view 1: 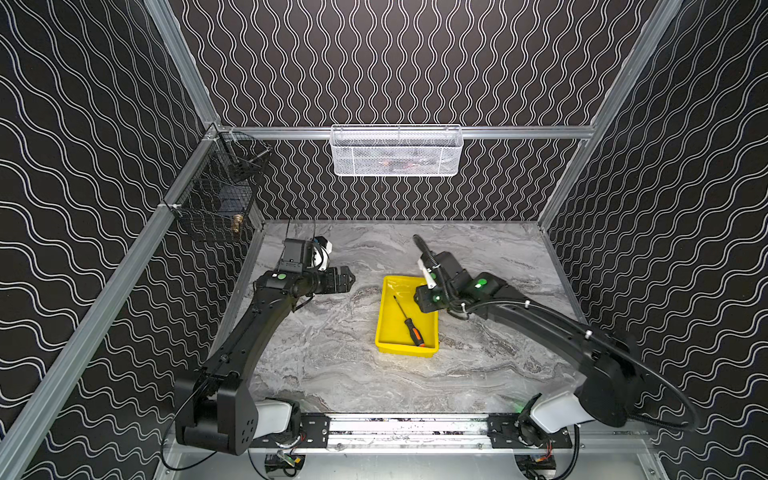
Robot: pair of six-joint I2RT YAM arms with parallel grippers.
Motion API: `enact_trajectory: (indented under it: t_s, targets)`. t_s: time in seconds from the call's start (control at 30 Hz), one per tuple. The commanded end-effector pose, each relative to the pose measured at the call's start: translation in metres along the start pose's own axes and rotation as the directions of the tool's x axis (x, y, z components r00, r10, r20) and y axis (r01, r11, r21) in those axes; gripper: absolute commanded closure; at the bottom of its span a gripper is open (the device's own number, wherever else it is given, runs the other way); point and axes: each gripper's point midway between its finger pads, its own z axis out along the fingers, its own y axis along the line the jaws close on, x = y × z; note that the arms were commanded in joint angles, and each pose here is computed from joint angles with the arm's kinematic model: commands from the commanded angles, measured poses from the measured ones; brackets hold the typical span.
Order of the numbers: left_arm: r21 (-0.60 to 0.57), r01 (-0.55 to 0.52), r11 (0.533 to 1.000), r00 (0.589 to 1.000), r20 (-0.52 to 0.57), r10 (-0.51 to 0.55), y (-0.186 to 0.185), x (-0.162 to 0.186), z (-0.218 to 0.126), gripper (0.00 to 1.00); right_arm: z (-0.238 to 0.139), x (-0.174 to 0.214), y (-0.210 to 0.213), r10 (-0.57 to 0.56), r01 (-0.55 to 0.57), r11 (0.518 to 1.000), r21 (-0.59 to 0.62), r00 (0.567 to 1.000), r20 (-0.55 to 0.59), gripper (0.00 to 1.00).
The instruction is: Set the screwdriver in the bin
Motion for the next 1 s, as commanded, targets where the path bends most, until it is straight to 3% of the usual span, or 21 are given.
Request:
enact_trajectory:
  t_s: [0.0,0.2,0.37,0.5,0.67,0.77,0.97]
  targets:
    - [-0.056,-0.043,0.998,0.997,0.069,0.046,0.006,-0.013,-0.013,0.01,-0.026,-0.03,-0.02,0.034,-0.034,0.999,-0.003,0.993,0.109,0.51]
    - [-0.087,-0.082,0.993,0.974,0.205,0.099,0.002,-0.034,-0.039,0.01,-0.082,-0.065,-0.07,0.094,-0.109,0.993,0.036,0.952,0.291,0.45]
    - [-0.119,-0.065,0.991,0.941,0.323,0.1,0.0,-0.051,-0.066,0.01,-0.12,-0.07,-0.11,0.138,-0.182,0.98,0.075,0.906,0.401,0.36]
    - [-0.141,0.018,0.99,0.884,0.465,0.05,0.007,-0.06,-0.087,0.01,-0.145,-0.069,-0.127,0.148,-0.222,0.971,0.091,0.853,0.501,0.27]
    - [-0.134,0.236,0.962,0.808,0.577,-0.118,0.03,-0.064,-0.093,0.01,-0.159,-0.065,-0.151,0.172,-0.29,0.947,0.137,0.82,0.546,0.17]
    - [-0.122,0.168,0.978,0.818,0.571,-0.069,0.023,-0.069,-0.084,0.01,-0.163,-0.064,-0.158,0.174,-0.294,0.948,0.119,0.796,0.58,0.09]
    - [-0.183,0.027,0.983,0.859,0.507,0.071,0.02,-0.069,-0.07,0.01,-0.161,-0.059,-0.181,0.233,-0.358,0.926,0.122,0.794,0.562,0.01]
